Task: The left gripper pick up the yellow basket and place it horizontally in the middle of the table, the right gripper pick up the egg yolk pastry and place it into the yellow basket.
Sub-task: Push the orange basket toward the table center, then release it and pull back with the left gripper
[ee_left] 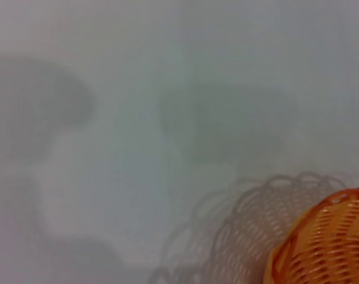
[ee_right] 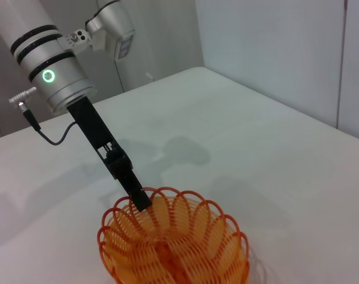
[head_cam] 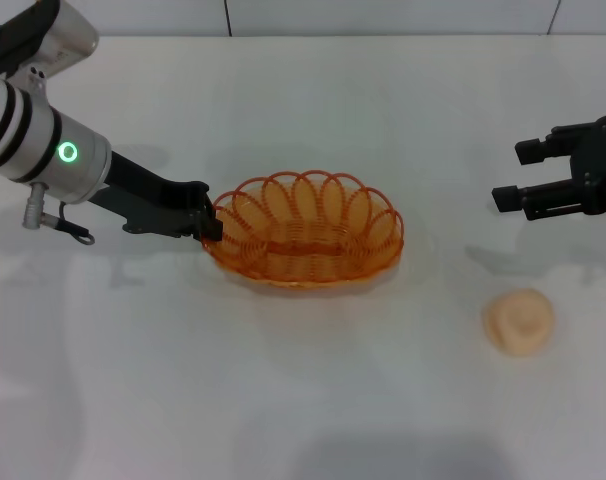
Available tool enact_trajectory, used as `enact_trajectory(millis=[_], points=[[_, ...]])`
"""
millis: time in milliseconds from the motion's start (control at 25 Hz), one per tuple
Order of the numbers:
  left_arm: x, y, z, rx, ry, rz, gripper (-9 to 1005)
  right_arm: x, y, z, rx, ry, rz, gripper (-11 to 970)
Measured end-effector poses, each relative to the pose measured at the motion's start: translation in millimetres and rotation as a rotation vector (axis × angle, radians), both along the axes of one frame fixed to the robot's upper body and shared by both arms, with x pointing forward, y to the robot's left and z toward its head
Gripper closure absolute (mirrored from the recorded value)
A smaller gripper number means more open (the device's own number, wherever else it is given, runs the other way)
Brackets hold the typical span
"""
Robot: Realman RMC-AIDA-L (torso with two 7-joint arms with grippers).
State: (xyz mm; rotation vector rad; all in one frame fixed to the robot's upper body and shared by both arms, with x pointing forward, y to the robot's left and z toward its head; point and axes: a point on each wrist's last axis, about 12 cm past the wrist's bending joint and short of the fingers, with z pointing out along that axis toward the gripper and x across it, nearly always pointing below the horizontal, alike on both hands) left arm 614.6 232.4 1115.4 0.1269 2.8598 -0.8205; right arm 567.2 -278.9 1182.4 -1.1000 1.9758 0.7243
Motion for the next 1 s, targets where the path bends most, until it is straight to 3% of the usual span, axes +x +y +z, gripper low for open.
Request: enact_trajectory(millis=[880, 1000], points=[[-0.4, -0.9, -1.2, -0.018, 0.018, 0.024, 902, 2.2, 0.4, 2.3, -0.004, -0.009, 0.000, 208], [-0.3, -0.8, -1.0, -0.021, 0.020, 0.029, 794, 2.2, 0.4, 2.4, -0.004, -0.010, 0.000, 208]])
